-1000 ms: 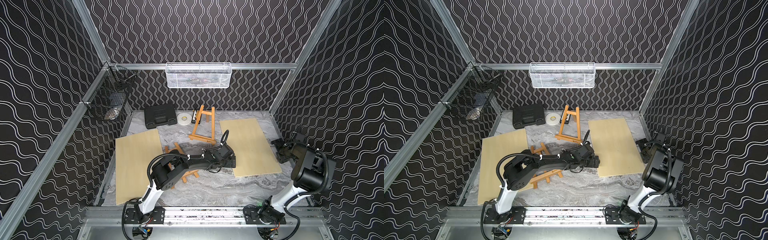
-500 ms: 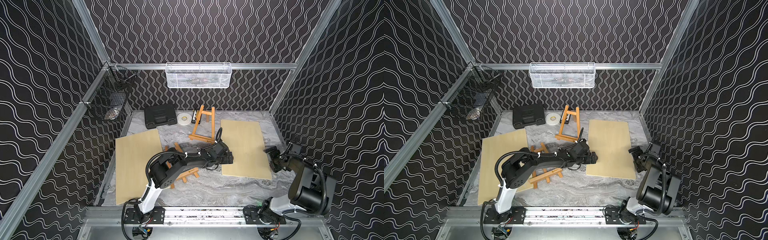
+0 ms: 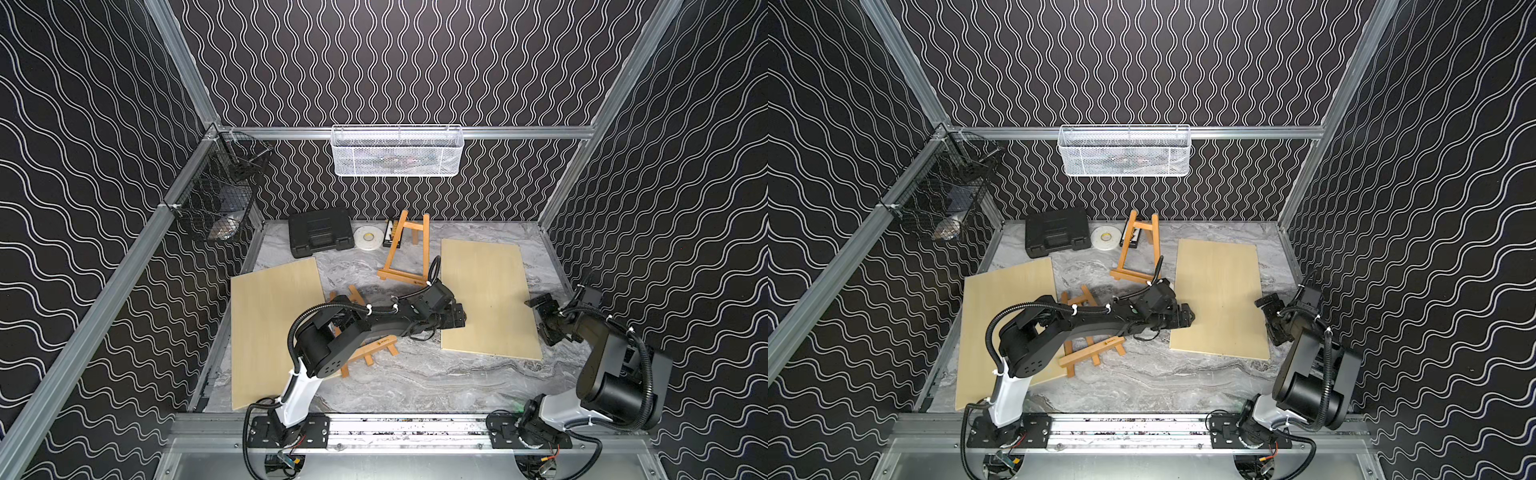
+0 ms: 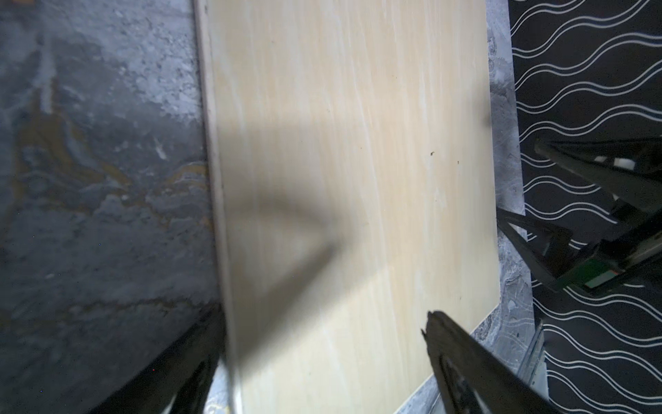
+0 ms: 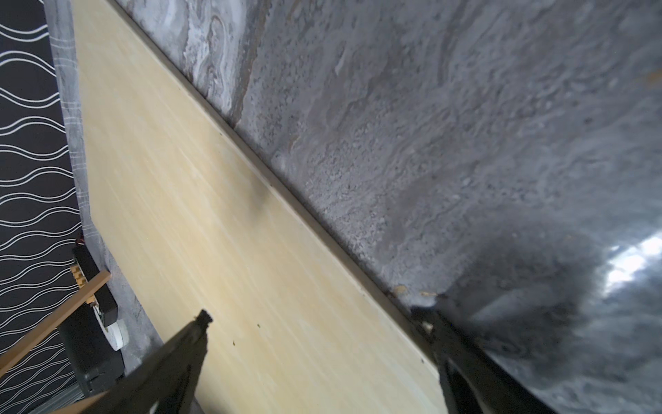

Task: Assemble the easel
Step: Pick up the drawing board from the center of the board.

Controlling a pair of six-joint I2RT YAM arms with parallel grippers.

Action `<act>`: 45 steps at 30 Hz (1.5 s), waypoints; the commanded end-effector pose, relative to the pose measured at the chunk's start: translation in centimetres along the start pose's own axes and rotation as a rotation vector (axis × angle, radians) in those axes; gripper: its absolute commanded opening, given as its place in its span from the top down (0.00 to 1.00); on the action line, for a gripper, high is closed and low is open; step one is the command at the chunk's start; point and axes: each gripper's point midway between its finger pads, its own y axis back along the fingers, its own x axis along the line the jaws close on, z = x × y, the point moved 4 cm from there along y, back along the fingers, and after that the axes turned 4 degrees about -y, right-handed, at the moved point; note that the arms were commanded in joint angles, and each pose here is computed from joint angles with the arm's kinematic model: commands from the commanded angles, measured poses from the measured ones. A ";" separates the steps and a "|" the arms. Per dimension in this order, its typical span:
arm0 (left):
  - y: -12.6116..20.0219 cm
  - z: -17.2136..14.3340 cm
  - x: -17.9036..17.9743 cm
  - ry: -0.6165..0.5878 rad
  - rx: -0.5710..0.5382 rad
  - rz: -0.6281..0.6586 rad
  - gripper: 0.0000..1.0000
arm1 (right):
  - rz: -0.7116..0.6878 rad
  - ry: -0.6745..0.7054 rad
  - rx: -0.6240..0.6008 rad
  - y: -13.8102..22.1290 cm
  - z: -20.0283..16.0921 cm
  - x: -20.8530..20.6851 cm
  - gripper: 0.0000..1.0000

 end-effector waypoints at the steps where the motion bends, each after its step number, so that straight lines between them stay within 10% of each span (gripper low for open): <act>1: 0.1 -1.4 -0.5 0.085 0.086 -0.033 0.08 | -0.175 -0.129 0.216 0.1 -5.3 -4.3 0.00; 12: 1.6 -1.8 -6.3 0.107 0.133 -0.346 0.12 | -0.148 -0.154 0.269 0.4 -6.7 -5.0 0.00; 45: 7.1 0.3 -13.3 0.064 0.010 -0.591 0.21 | -0.043 -0.284 0.316 2.0 -6.1 -5.5 0.00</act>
